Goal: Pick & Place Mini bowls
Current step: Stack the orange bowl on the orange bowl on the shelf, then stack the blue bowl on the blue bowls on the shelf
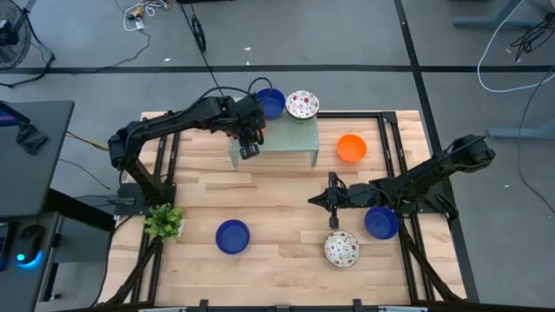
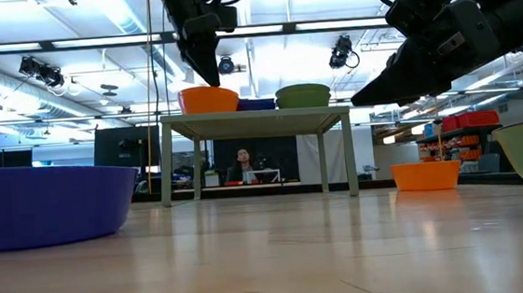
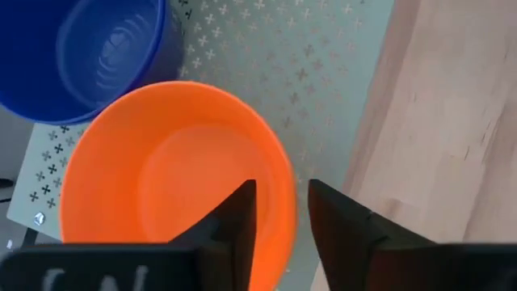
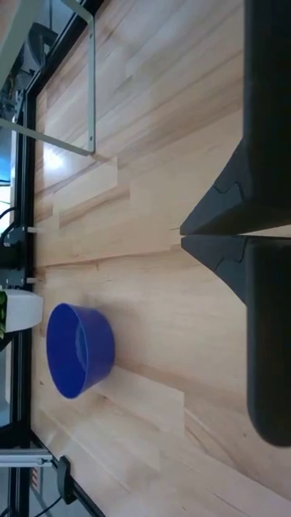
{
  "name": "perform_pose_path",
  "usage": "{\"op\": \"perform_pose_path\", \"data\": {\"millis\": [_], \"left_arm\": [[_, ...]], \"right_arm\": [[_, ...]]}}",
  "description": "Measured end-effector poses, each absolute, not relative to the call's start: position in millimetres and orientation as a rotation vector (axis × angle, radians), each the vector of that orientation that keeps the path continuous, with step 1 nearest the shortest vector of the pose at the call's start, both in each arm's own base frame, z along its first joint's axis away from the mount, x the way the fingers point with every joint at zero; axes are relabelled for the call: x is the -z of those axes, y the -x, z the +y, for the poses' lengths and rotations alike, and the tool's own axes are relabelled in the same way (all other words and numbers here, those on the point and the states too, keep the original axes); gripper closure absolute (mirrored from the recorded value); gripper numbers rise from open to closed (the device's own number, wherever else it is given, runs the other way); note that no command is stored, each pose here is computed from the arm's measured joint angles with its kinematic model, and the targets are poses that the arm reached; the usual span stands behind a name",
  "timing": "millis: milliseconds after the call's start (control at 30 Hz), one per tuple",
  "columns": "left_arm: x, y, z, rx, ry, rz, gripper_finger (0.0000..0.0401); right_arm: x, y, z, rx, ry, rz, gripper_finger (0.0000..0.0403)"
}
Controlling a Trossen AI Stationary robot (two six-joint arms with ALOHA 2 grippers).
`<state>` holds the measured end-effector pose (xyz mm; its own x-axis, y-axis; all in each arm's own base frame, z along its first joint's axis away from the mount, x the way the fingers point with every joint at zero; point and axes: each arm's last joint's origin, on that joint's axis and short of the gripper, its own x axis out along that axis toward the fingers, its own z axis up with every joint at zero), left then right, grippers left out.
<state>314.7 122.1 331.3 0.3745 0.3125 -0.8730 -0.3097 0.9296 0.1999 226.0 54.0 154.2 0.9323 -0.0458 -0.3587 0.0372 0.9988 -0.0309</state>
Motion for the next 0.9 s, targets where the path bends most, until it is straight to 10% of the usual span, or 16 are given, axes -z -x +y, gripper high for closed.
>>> {"op": "perform_pose_path", "data": {"millis": [533,900], "left_arm": [[-362,-299,5,-0.199,-0.034,1.22,0.0239],[-267,-272,-158,0.121,-0.078,1.229,0.0256]], "right_arm": [[-154,-227,48,0.062,0.05,0.374,0.0396],[-152,-227,44,0.082,0.047,0.393,0.0396]]}}
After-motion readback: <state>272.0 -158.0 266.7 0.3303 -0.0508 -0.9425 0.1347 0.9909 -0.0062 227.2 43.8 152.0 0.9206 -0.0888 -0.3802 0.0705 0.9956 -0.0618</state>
